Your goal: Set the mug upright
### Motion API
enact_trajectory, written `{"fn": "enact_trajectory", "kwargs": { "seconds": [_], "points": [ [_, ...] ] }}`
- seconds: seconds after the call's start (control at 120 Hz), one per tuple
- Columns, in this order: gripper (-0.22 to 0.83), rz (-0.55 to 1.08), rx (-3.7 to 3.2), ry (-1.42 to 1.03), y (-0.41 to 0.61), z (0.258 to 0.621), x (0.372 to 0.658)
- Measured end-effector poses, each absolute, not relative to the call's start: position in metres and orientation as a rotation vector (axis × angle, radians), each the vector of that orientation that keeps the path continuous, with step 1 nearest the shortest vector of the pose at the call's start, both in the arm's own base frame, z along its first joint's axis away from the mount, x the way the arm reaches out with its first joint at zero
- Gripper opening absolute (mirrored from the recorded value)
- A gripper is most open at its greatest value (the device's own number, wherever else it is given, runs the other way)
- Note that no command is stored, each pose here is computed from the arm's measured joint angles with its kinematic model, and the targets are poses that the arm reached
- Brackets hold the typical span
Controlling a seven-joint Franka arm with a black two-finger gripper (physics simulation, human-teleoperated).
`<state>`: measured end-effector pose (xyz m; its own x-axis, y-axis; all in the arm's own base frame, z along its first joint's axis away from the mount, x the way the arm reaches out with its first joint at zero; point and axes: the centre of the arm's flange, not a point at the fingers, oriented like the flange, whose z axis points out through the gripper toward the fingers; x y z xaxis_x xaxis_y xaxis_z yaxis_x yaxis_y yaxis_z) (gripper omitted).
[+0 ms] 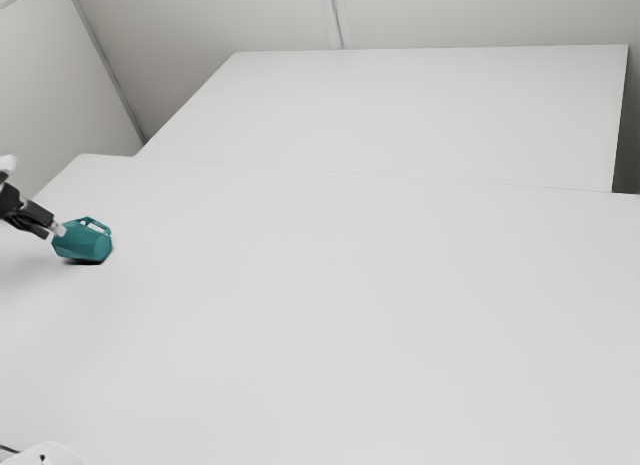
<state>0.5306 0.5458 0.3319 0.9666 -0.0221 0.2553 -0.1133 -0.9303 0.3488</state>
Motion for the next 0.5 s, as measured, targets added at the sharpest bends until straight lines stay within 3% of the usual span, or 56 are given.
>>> {"fn": "enact_trajectory", "kwargs": {
  "seconds": [0.333, 0.5],
  "points": [
    [0.61, 0.511, 2.563, -0.074, 0.548, 0.310, 0.527],
    [0.43, 0.534, 2.499, -0.068, 0.549, 0.305, 0.521]
  ]
}}
